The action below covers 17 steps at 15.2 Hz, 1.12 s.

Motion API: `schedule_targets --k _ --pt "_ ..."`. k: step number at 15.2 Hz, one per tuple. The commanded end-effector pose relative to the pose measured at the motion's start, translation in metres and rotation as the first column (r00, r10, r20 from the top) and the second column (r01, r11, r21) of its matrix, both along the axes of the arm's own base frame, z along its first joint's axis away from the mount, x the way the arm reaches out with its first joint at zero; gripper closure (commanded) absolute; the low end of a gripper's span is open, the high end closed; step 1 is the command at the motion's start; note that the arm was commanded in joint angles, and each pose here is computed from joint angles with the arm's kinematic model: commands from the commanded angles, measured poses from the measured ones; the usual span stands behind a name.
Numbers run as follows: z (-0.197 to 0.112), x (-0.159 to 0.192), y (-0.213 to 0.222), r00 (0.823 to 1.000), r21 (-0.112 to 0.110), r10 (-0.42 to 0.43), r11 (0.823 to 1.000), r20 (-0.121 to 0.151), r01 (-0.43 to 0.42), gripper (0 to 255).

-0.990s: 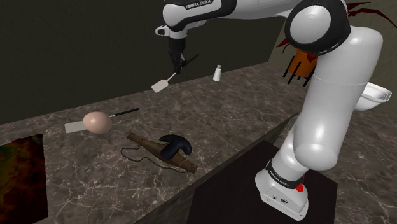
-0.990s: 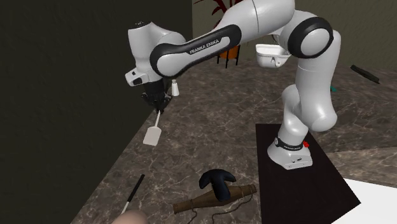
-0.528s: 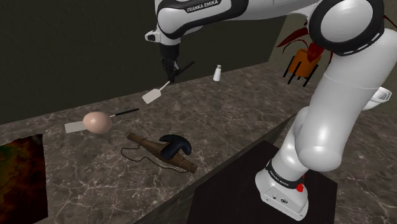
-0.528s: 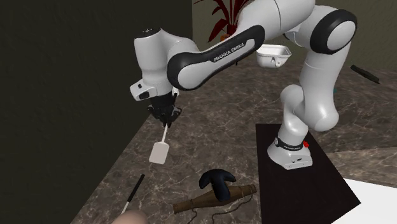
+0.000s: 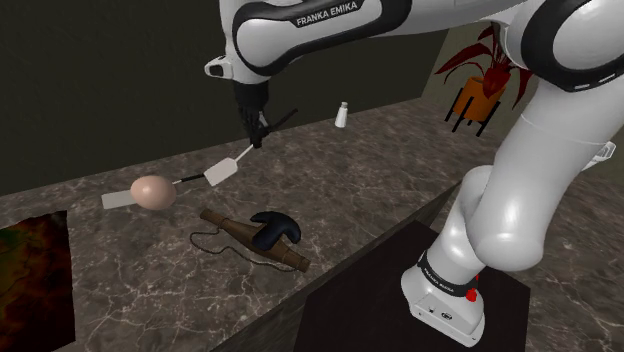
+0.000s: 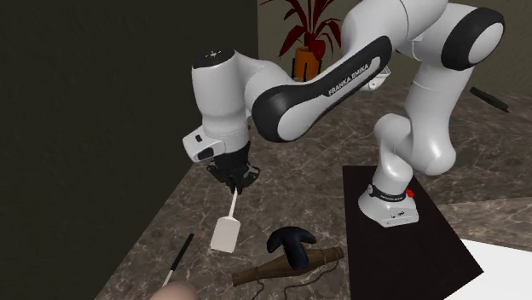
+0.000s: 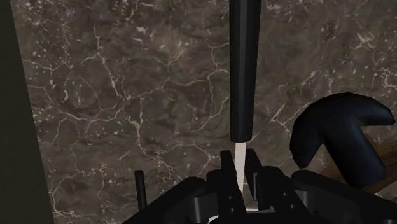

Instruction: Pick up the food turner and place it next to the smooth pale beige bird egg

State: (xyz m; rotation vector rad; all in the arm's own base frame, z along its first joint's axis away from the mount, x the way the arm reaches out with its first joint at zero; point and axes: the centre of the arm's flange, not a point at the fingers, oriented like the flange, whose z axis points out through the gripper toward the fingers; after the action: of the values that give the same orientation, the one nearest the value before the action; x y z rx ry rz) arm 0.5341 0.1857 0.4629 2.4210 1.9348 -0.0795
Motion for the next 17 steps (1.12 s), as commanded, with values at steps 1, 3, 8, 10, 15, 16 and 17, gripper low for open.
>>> schedule_targets --k 1,3,8,10,15,16,17 --pt "0.0 -0.014 0.025 1.0 0.0 -0.001 1.0 0.0 0.001 255" --pt "0.0 -0.026 0.048 1.0 0.0 -0.001 1.0 0.0 0.001 255" --pt "0.0 -0.057 0.107 1.0 0.0 -0.001 1.0 0.0 0.001 255" --pt "0.0 -0.069 0.13 1.0 0.0 -0.001 1.0 0.0 0.001 255" --pt "0.0 -0.101 0.188 1.0 0.0 -0.001 1.0 0.0 0.001 255" --pt "0.0 -0.107 0.2 1.0 0.0 -0.001 1.0 0.0 0.001 255" --pt "0.0 -0.113 0.211 1.0 0.0 -0.001 1.0 0.0 0.001 255"
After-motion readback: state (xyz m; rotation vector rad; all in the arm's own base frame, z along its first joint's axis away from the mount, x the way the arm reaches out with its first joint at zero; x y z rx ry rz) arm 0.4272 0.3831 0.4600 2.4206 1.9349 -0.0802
